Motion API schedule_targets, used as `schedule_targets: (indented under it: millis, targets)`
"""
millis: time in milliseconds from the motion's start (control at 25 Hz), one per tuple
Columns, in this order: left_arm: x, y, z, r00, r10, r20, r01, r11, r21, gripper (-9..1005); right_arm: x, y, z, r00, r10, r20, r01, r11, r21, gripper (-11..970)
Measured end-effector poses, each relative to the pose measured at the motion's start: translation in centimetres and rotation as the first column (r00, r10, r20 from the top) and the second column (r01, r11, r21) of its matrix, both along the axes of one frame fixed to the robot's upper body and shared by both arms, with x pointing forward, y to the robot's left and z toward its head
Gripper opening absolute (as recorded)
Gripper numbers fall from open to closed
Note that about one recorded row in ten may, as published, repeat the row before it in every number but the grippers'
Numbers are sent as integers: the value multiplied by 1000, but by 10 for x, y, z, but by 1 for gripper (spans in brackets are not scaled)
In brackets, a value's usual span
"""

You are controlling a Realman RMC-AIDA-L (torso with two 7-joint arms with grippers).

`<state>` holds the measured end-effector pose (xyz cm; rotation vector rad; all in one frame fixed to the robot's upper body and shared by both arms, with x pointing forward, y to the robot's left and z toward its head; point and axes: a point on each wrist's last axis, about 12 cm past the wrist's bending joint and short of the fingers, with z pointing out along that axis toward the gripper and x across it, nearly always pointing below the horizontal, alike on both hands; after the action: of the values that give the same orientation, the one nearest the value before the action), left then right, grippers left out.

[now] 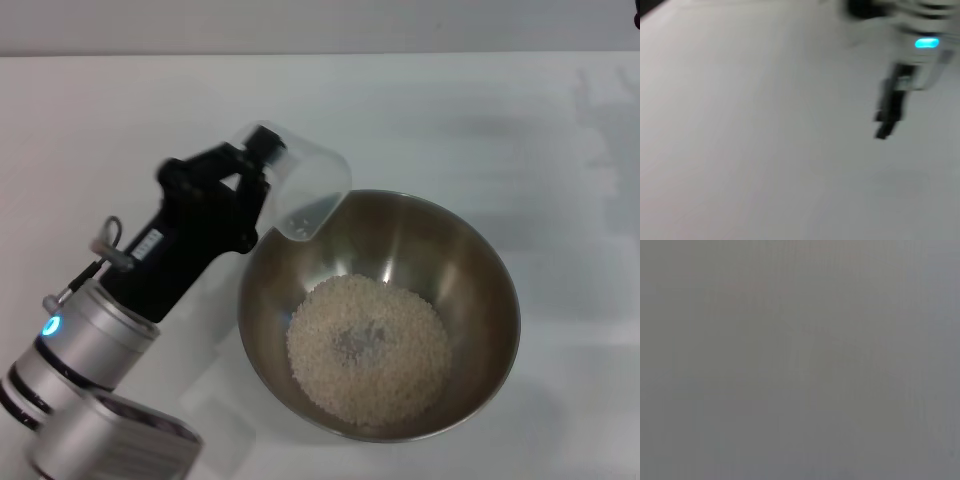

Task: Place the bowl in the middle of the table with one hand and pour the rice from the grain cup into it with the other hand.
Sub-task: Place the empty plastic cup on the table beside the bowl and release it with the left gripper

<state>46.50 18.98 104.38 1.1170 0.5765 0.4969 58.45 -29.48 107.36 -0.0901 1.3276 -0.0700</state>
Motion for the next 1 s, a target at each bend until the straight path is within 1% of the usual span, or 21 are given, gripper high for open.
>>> schedule_targets:
  millis: [80,120,160,200,240,280,320,360,400,480,520,640,720,840,920,960,1000]
  targets:
    - [-1,4,0,994,-10,-109,-4,992,-129,29,0,1,0,1000,2,2,-2,1000,1,515]
    - [-1,9,-1,977,-21,-212,-33,969,-247,29,0,1,1,1000,4,4,-5,1000,1,515]
    - [1,12,-2,956,-32,-292,-70,941,-331,29,0,3,2,1000,10,12,-10,1000,4,515]
    - [1,12,-2,956,-32,-292,-70,941,-331,29,0,3,2,1000,10,12,-10,1000,4,515]
    - [7,17,-5,918,-41,-395,-140,897,-419,28,0,4,3,1000,13,18,-13,1000,5,515]
    - [7,17,-5,918,-41,-395,-140,897,-419,28,0,5,3,1000,17,24,-17,1000,8,515]
    - [9,20,-7,901,-45,-432,-170,879,-446,28,0,6,4,999,21,32,-22,1000,11,515]
    - [14,26,-12,852,-65,-519,-247,825,-508,28,-1,8,6,998,29,48,-30,999,18,515]
    - [14,26,-12,852,-65,-519,-247,825,-508,28,-1,8,6,998,29,48,-30,999,18,515]
    - [18,29,-16,811,-84,-579,-305,784,-541,28,-1,9,7,998,32,56,-34,999,23,515]
    - [21,31,-19,785,-94,-613,-342,758,-555,29,-1,9,7,998,33,57,-34,999,24,515]
    - [29,36,-27,715,-106,-691,-441,698,-564,29,-1,11,8,997,37,62,-39,999,28,515]
    - [33,38,-31,683,-111,-722,-482,674,-560,29,-1,12,8,997,40,64,-42,999,30,515]
    - [37,40,-35,640,-113,-760,-531,650,-544,28,-1,13,8,997,44,64,-46,998,33,515]
    - [40,40,-37,621,-109,-776,-549,646,-530,28,-1,13,8,997,45,64,-47,998,36,515]
    - [40,40,-37,621,-109,-776,-549,646,-530,32,-1,13,8,997,46,64,-49,998,40,515]
    - [42,40,-39,604,-104,-790,-560,650,-514,37,-1,13,8,997,47,64,-50,998,44,515]
